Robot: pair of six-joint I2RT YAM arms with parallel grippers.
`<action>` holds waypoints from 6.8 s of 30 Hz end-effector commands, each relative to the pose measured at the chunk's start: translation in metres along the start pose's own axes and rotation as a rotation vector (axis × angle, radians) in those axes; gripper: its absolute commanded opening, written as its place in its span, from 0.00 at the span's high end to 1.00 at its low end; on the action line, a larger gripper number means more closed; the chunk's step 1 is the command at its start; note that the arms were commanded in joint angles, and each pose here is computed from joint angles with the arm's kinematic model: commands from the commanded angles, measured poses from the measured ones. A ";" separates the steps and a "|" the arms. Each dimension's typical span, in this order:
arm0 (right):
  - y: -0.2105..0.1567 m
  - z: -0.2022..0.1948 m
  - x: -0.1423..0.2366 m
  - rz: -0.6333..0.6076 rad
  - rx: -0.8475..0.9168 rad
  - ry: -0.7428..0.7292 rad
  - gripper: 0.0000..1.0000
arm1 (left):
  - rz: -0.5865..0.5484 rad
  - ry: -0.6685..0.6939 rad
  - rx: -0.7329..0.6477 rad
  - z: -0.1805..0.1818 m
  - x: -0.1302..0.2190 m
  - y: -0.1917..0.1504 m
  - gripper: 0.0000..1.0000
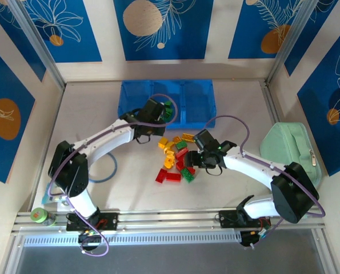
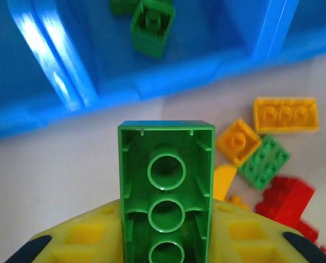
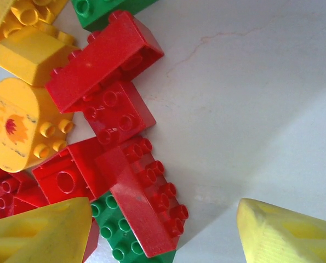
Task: Sort the legos into containers by color
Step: Pick up the lego from the center of the table, then place the lego in the container, then pick up the lego from the center of the table, then place the lego in the container, then pick up the lego from the middle-left of the table, then place the lego in the container.
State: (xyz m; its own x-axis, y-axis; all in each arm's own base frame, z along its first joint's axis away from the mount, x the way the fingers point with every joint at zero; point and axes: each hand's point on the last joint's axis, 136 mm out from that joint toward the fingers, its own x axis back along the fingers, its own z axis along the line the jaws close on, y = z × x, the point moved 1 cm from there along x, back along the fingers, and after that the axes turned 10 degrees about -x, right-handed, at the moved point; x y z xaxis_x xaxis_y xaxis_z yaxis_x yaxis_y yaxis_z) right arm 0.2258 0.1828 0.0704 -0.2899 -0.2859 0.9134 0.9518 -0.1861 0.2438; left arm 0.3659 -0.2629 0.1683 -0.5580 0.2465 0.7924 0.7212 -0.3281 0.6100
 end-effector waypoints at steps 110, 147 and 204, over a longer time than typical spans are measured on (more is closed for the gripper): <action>0.189 0.019 0.059 -0.183 0.060 -0.058 0.79 | -0.091 -0.063 0.216 0.042 0.063 -0.162 0.33; 0.184 0.038 0.067 -0.192 0.052 0.031 0.37 | 0.111 -0.287 -0.101 -0.087 0.026 -0.209 0.36; 0.019 -0.063 0.036 -0.116 -0.240 0.040 0.39 | -0.126 -0.250 -0.204 -0.095 0.011 0.025 0.68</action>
State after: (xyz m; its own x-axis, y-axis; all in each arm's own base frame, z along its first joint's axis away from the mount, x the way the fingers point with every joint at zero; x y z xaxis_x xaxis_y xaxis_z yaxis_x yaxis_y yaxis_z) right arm 0.2318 0.1064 0.0885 -0.4114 -0.2674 0.8713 0.8652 -0.4152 0.2811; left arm 0.3206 -0.3449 0.1946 -0.5190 0.5080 0.6874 0.5693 -0.3944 0.7214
